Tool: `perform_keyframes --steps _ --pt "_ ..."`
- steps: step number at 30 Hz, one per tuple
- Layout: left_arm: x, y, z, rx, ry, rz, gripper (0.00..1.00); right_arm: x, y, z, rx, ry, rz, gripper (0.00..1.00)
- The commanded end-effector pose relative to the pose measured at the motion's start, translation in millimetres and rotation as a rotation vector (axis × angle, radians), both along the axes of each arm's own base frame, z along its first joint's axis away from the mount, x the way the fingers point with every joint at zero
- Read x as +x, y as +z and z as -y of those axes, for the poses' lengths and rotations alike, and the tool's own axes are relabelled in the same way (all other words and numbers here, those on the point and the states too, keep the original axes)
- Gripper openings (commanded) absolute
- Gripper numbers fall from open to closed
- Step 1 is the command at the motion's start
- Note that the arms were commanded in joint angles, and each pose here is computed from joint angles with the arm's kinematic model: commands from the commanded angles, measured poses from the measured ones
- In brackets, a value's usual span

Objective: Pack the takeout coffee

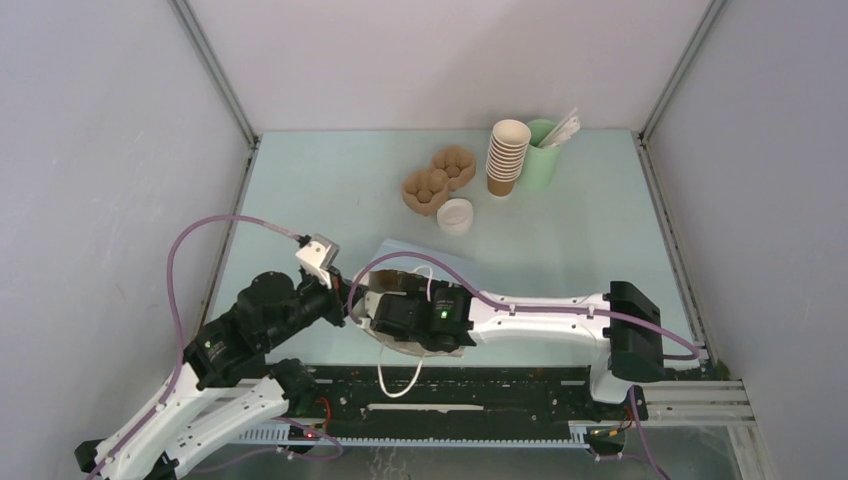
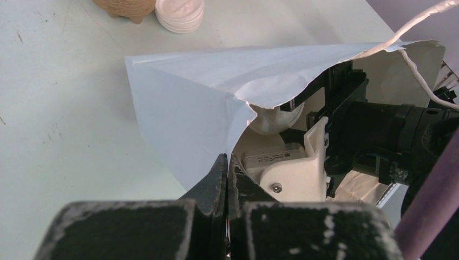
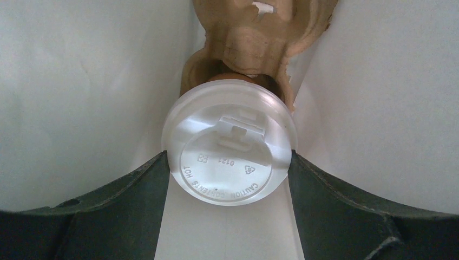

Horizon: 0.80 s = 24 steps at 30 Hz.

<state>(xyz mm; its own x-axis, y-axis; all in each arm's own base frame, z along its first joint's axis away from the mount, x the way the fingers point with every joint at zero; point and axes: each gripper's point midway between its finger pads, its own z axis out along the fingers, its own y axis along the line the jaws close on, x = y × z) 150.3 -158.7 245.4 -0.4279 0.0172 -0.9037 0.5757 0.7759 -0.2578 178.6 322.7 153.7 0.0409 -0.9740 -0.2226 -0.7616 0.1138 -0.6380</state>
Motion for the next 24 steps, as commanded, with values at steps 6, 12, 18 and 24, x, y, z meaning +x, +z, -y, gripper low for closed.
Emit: perform_keyframes --steps 6,12,18,24 --pt "-2.6 10.5 1.3 -0.031 -0.006 0.005 0.00 0.4 -10.0 -3.4 0.013 0.031 -0.094 0.66" --pt "-4.3 20.7 2.9 -0.045 0.008 -0.042 0.00 -13.8 -11.6 -10.3 0.063 0.072 -0.267 0.65" --pt "-2.3 31.9 -8.1 -0.039 0.086 -0.085 0.00 -15.2 -16.5 -13.2 0.068 0.067 -0.379 0.63" --pt "2.7 28.0 -21.7 0.007 0.207 -0.173 0.01 -14.7 -19.3 -17.3 0.099 0.082 -0.507 0.64"
